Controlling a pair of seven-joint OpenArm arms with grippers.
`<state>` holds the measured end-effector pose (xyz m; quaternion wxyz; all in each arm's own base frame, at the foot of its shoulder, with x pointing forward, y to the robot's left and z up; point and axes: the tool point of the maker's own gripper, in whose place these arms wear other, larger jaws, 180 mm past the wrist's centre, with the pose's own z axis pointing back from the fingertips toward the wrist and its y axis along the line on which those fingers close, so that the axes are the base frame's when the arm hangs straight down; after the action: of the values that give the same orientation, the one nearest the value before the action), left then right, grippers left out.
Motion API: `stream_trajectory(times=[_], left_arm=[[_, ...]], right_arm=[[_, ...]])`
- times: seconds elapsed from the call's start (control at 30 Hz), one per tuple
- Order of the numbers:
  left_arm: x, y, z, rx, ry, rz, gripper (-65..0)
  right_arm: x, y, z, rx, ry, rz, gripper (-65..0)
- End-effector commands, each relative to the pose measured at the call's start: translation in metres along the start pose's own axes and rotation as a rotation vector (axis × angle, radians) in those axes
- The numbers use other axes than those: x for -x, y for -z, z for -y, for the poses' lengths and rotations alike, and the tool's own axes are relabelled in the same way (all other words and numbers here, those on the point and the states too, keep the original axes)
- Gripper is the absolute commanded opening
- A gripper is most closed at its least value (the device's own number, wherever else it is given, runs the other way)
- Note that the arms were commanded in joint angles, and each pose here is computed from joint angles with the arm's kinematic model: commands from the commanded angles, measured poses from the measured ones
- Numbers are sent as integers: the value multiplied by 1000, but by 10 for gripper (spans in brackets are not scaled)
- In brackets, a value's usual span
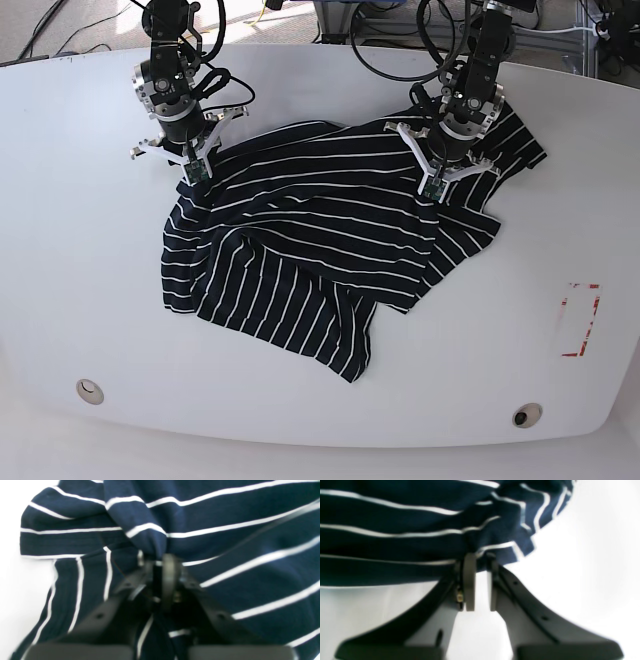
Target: Layout the t-shirt on the table in an organized manner, then fold the t-shirt properly
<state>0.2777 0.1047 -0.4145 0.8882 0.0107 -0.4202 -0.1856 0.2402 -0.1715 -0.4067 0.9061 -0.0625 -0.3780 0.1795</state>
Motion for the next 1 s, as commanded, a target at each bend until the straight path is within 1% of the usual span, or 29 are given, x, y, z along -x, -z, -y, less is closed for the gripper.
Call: stream_trajectory(times=[0.0, 0.03, 0.1, 0.23, 0.3, 0.43, 0.63, 0.7, 0.9, 0.97], left_arm=[[-12, -5, -10, -28, 9, 32, -638], [-16, -7, -13, -39, 13, 47, -628], [-24, -10, -13, -41, 15, 69, -577], [-41, -18, -16, -50, 28, 123, -456], [-54, -25, -18, -56, 42, 163, -417], [-68, -33, -22, -64, 72, 208, -362], [-78, -42, -29, -70, 130, 242, -331], [-81, -44, -32, -80, 149, 260, -309], [-83, -47, -43, -109, 131, 272, -296], [-80, -48, -46, -113, 111, 266, -296]], right_arm=[[-12, -9, 8, 24, -6, 38, -531], [-10, -10, 7, 22, -2, 32, -525], [-11, -14, 8, 27, -7, 31, -519], [-8, -19, 12, 44, -10, 22, -513], [-5, -21, 17, 69, 5, 19, -498], [-3, -26, 24, 92, 19, 15, -506], [-5, -40, 32, 126, 40, 31, -537], [-9, -45, 44, 162, 45, 43, -548], [-9, -54, 58, 212, 77, 51, -585], [-2, -57, 66, 241, 91, 34, -595]])
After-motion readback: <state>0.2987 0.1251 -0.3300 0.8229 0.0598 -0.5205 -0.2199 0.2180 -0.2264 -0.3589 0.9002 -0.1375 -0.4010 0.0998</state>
